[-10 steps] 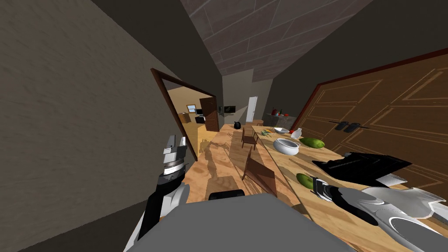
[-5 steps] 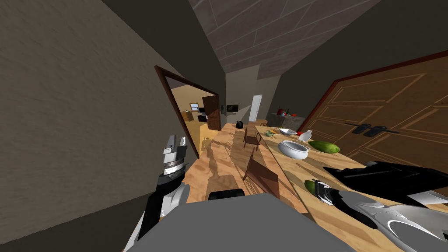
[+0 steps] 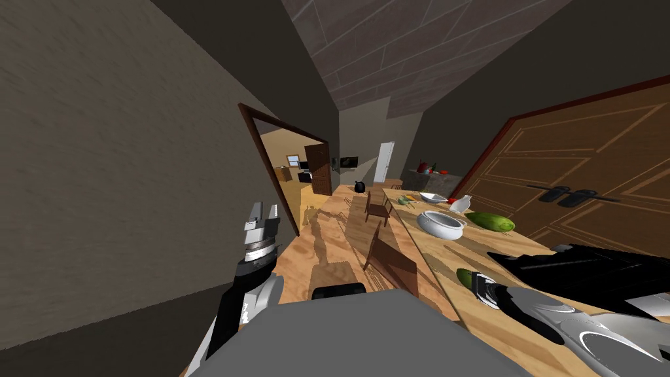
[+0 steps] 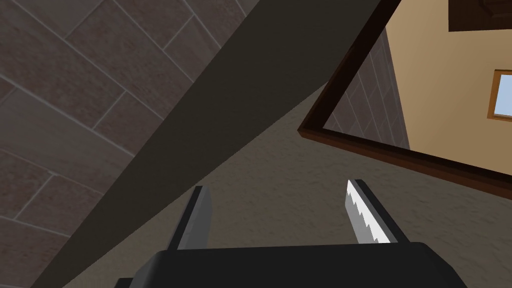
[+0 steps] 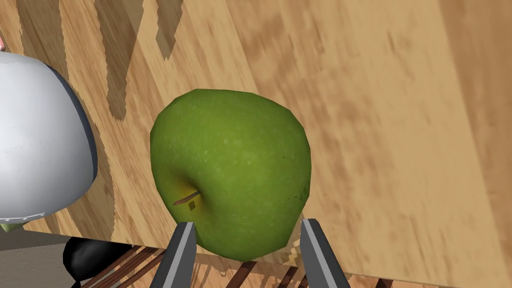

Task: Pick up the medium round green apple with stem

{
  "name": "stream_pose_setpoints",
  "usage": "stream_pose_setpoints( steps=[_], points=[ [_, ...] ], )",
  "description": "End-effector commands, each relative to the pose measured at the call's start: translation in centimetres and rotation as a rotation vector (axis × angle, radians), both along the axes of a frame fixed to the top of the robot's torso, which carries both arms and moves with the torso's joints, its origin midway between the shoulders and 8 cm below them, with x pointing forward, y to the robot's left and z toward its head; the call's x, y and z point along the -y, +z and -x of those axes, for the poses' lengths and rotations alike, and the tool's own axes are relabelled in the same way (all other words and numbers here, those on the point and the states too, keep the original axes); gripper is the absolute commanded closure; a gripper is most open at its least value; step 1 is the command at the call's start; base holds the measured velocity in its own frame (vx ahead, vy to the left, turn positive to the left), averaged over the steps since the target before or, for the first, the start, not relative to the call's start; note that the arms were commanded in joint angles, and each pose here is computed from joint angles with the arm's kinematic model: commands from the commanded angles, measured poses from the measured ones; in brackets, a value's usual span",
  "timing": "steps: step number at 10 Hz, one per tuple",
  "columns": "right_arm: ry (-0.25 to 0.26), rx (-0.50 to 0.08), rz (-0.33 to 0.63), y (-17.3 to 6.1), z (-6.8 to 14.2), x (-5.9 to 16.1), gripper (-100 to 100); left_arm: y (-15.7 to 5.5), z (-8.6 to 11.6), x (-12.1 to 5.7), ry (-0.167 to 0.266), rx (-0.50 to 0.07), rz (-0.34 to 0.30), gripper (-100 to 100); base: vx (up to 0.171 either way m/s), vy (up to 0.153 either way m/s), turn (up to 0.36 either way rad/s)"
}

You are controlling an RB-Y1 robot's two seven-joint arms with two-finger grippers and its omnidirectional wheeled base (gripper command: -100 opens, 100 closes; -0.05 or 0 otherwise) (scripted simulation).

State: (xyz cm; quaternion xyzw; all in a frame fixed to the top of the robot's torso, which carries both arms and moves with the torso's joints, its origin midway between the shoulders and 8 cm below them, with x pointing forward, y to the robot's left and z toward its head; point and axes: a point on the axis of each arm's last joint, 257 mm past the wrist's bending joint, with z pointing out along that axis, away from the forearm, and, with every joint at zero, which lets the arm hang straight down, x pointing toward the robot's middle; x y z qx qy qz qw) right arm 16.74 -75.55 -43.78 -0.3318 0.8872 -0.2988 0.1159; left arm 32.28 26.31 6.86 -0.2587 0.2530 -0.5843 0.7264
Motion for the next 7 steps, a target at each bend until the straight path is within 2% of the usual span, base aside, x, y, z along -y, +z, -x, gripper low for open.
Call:
stream_pose_setpoints(
  steps=[1,2,3,4,5,6,7],
  points=[
    [0.000,0.000,0.000,0.0,0.0,0.0,100,0.0,0.0,0.0,0.000,0.000,0.000,0,0.000,0.000,0.000],
    [0.000,0.000,0.000,0.0,0.0,0.0,100,0.0,0.0,0.0,0.000,0.000,0.000,0,0.000,0.000,0.000],
    [0.000,0.000,0.000,0.0,0.0,0.0,0,0.0,0.0,0.0,0.000,0.000,0.000,0,0.000,0.000,0.000],
    [0.021,-0.001,0.001,0.5,-0.4,0.2,100,0.0,0.0,0.0,0.000,0.000,0.000,0,0.033,0.032,-0.211],
    [0.044,-0.001,0.001,1.2,-1.0,0.2,100,0.0,0.0,0.0,0.000,0.000,0.000,0,0.072,0.090,-0.297],
    [0.027,0.002,0.003,0.9,-0.7,0.3,100,0.0,0.0,0.0,0.000,0.000,0.000,0,0.031,0.051,-0.077],
    [0.031,-0.002,0.003,0.9,-0.6,0.3,0,0.0,0.0,0.0,0.000,0.000,0.000,0,0.002,0.009,0.005]
  ],
)
